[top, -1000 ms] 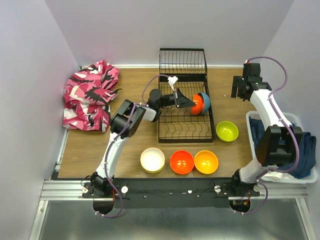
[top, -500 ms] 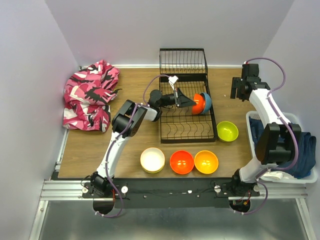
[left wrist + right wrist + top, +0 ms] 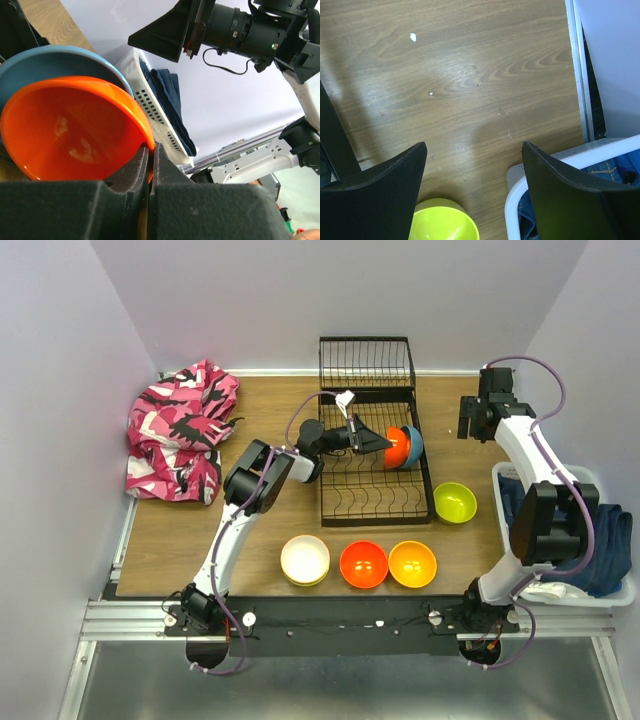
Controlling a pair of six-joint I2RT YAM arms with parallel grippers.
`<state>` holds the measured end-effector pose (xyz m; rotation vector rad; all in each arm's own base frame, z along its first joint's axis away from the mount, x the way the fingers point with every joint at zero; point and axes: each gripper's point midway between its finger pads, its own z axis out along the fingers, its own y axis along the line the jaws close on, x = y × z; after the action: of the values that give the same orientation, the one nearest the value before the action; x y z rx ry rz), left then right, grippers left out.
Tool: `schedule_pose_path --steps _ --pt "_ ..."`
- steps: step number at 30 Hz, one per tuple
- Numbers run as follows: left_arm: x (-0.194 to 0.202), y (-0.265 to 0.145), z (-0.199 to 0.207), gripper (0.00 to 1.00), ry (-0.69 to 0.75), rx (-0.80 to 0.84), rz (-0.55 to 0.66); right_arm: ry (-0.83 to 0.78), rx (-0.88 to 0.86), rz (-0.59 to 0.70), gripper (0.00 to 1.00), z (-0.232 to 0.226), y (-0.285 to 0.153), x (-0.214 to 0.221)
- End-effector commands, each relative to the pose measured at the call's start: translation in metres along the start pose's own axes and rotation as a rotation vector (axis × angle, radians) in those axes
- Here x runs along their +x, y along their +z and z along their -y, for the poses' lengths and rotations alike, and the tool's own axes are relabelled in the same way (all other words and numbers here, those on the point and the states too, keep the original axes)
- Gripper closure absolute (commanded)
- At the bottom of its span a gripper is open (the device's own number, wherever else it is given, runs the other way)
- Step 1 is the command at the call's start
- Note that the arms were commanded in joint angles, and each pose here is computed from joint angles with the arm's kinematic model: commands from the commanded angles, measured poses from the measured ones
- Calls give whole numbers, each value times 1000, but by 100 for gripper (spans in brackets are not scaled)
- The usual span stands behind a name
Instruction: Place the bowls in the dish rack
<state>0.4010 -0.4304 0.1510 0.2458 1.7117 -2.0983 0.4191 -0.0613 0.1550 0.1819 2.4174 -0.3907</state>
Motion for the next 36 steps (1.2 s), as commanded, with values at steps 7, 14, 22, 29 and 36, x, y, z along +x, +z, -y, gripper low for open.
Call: schedule_pose_path --steps 7,14,22,29,36 --pt "17 -12 8 100 88 123 110 -85 -23 21 15 -22 -4 -12" --pt "20 -10 -3 100 43 119 107 -110 -26 18 15 -29 -5 -10" --pt "16 -13 -12 99 23 45 143 -123 -26 27 15 -36 -5 -12" --pt "14 -16 -23 87 11 -25 149 -121 -22 35 14 -36 -6 -14" --pt "12 -18 -36 68 23 -128 138 -115 -22 44 14 -35 -7 -13"
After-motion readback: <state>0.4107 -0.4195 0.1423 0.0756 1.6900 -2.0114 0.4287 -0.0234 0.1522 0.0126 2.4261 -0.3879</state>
